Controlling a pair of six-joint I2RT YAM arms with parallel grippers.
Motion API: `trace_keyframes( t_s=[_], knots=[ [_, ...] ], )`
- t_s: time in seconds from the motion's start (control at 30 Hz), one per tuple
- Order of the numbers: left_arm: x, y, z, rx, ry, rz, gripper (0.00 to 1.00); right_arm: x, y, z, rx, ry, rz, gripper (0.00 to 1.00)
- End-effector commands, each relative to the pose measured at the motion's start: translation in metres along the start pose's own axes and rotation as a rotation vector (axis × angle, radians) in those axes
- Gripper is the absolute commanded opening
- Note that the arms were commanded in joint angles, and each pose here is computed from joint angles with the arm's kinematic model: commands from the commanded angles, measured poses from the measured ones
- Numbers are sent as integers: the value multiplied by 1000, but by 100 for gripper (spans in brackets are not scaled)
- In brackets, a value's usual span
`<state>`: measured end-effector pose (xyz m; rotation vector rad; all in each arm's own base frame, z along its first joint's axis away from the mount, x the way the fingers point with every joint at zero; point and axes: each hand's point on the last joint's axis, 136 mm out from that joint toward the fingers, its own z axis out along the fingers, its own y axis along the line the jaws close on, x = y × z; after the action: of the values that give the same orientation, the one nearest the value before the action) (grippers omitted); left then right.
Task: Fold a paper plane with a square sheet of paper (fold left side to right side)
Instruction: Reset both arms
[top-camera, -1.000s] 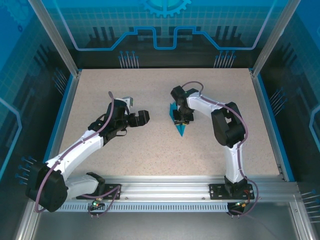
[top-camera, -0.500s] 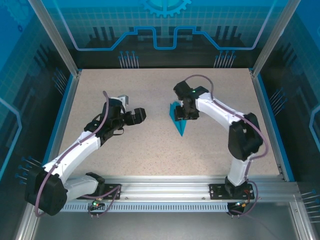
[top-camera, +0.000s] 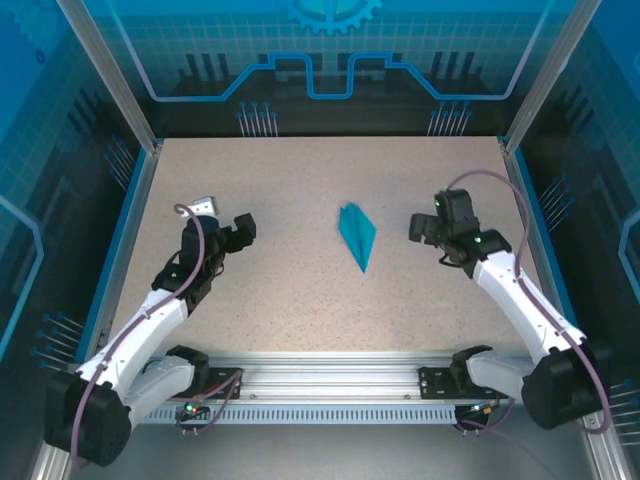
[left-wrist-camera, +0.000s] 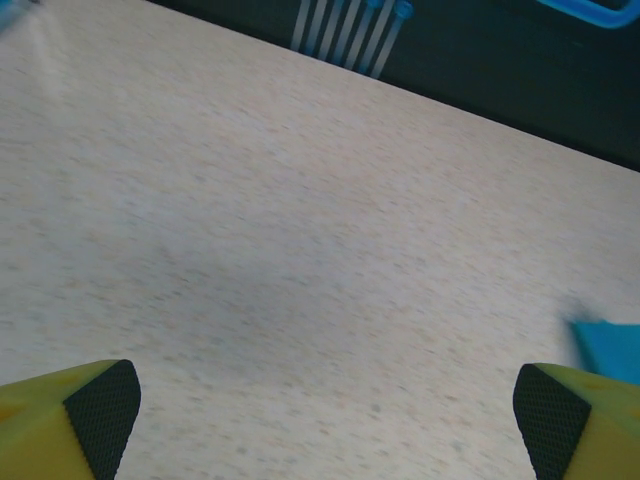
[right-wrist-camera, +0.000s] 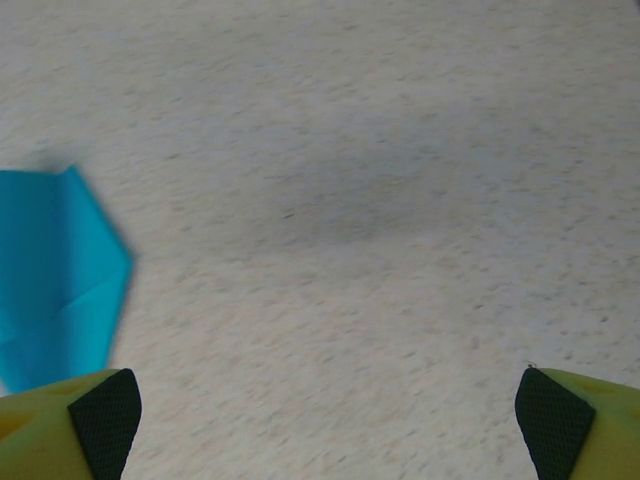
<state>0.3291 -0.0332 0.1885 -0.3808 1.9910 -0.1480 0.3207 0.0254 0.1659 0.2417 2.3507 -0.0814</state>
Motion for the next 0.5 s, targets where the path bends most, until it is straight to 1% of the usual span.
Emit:
trace_keyframes(
  t_s=[0.0, 0.13, 0.23, 0.27, 0.47],
  knots=[
    [-22, 36, -4, -183, -137, 99, 99, -14, -17, 20, 38, -183, -30, 100],
    [-6, 59, 5, -251, -118, 162, 99, 1, -29, 48, 36, -226, -31, 100],
    [5, 66, 16, -230, -111, 210, 99, 8, -25, 65, -4, -253, -48, 100],
    [10, 68, 20, -221, -104, 214, 99, 5, -19, 68, -34, -286, -61, 100],
    [32, 52, 46, -38, -79, 238, 99, -8, 1, 78, -117, -367, -155, 100]
  ],
)
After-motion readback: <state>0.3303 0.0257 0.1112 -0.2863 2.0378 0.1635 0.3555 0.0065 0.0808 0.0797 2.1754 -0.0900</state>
